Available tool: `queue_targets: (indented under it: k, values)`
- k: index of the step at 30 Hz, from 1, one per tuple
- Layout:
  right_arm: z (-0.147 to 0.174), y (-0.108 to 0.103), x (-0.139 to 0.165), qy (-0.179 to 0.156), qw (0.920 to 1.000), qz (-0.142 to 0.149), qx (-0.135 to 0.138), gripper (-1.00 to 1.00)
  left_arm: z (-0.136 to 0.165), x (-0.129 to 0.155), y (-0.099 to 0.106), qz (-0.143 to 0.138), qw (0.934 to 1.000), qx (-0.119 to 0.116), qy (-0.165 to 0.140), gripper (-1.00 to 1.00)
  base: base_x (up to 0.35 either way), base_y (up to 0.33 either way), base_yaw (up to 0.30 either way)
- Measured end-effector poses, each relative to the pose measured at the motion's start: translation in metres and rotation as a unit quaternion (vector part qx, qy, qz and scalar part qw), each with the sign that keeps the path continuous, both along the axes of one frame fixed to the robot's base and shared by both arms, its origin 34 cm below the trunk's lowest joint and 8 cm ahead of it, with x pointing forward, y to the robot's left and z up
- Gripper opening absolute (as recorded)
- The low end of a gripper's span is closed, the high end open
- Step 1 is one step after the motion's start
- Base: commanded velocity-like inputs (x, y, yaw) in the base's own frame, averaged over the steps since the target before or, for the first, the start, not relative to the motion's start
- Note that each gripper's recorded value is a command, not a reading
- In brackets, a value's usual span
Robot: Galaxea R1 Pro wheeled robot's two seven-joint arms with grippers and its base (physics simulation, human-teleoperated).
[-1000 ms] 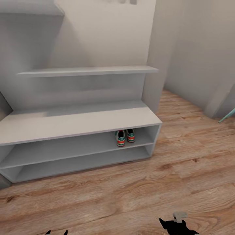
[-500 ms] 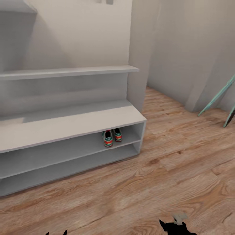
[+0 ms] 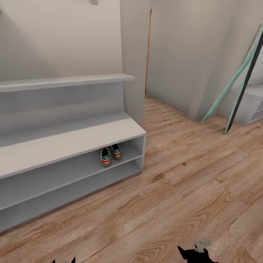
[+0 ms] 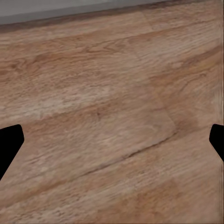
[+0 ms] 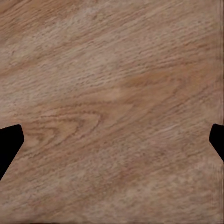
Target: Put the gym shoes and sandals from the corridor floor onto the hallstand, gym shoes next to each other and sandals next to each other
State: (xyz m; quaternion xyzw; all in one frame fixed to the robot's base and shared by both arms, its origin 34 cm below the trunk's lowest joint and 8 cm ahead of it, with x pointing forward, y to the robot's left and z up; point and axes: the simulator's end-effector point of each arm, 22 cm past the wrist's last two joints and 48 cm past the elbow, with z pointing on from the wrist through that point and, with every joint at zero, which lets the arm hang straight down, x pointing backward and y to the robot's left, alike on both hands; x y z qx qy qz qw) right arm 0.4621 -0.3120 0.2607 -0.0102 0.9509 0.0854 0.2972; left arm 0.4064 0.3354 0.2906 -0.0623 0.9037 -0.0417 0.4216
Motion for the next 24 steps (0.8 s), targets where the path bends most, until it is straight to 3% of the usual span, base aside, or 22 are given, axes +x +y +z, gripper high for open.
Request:
queue_targets:
  k: [24]
  values:
    - [0.0039,-0.002,0.0027,-0.005,1.0,-0.001,-0.001,1.0,0.0017,0.0018,-0.0045,-0.005,1.0,-0.002,-0.002,1.0,0.0,0.0,-0.3]
